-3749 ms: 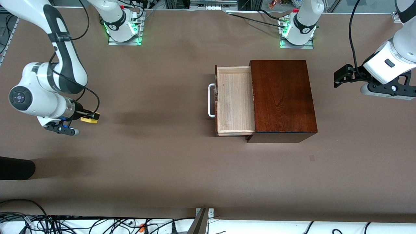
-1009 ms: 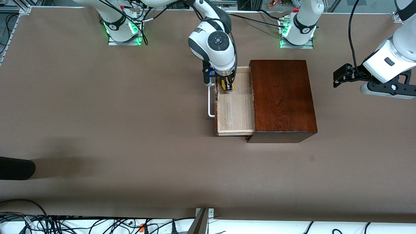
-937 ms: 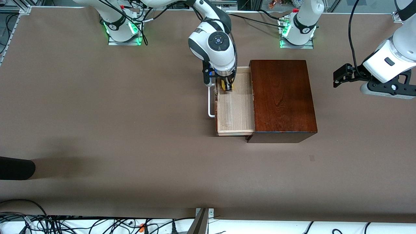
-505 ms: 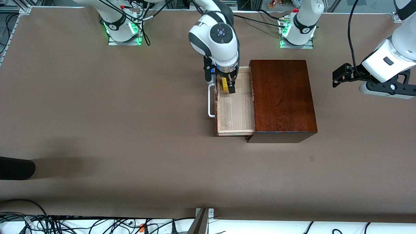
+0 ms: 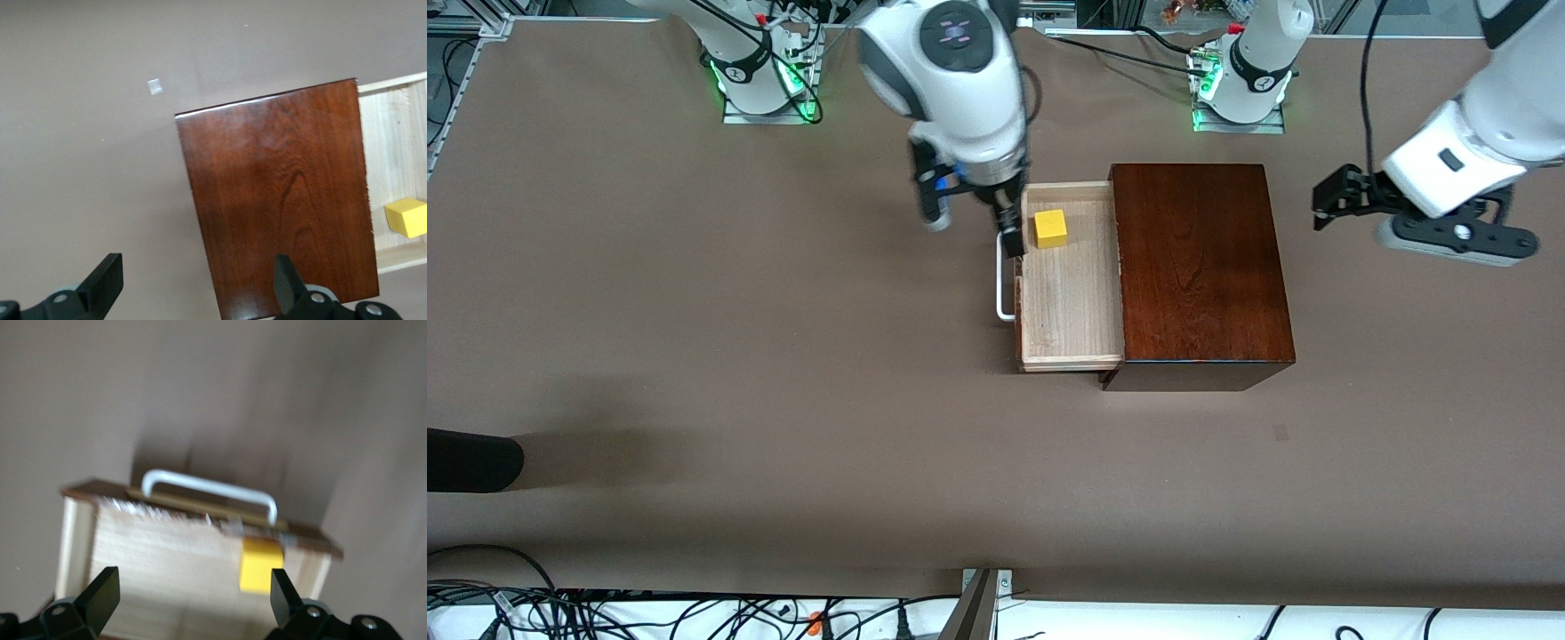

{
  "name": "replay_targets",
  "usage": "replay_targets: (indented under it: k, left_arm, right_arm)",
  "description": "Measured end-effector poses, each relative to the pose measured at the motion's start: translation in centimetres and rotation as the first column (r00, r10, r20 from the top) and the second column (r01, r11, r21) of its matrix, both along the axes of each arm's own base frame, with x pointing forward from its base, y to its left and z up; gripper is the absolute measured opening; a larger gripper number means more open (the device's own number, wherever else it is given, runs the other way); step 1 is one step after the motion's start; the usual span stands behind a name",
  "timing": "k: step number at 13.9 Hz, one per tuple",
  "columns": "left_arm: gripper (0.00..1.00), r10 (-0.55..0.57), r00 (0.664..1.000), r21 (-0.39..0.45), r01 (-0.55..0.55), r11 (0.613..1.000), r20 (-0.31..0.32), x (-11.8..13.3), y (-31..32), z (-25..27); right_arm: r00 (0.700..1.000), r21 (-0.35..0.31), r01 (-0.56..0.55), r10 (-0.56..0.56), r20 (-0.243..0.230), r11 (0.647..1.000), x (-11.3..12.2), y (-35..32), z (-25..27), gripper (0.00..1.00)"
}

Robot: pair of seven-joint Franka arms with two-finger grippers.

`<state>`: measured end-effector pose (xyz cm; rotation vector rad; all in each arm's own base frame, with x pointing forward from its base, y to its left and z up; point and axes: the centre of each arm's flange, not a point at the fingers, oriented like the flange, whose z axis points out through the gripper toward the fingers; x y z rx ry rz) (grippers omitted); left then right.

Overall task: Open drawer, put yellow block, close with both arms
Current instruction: 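Withdraw the right gripper while the left gripper moves to the drawer front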

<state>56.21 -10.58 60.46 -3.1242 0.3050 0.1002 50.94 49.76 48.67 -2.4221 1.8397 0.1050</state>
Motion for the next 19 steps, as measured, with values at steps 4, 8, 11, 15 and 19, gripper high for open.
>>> replay_targets:
  k: [4, 8, 11, 15, 19]
  left_arm:
    - [1.0, -0.072, 0.997, -0.004, 0.072, 0.997, -0.016, -0.6, -3.9, -0.7]
    - [1.0, -0.232, 0.971, -0.024, 0.231, 0.973, -0.056, -2.2, -12.2, -3.1]
    - [1.0, -0.437, 0.896, -0.08, 0.432, 0.898, -0.073, -3.1, -18.9, -5.2]
    - [1.0, -0.727, 0.684, -0.213, 0.703, 0.678, -0.058, -2.9, -25.8, -9.9]
    - [1.0, -0.914, 0.405, -0.178, 0.902, 0.394, 0.023, -5.3, -33.9, -14.1]
  right_arm:
    - [0.969, -0.072, -0.248, 0.248, -0.013, 0.966, 5.2, -8.0, 0.3, 1.0]
    - [0.851, -0.123, -0.525, 0.523, -0.046, 0.842, 9.5, -16.6, 0.4, 1.0]
    - [0.698, -0.121, -0.715, 0.714, -0.062, 0.688, 12.0, -24.9, 1.7, 1.0]
    - [0.501, -0.056, -0.865, 0.864, -0.054, 0.499, 12.8, -37.6, 2.1, 1.0]
    - [0.335, -0.02, -0.942, 0.942, 0.007, 0.335, 11.2, -47.0, 4.7, 1.0]
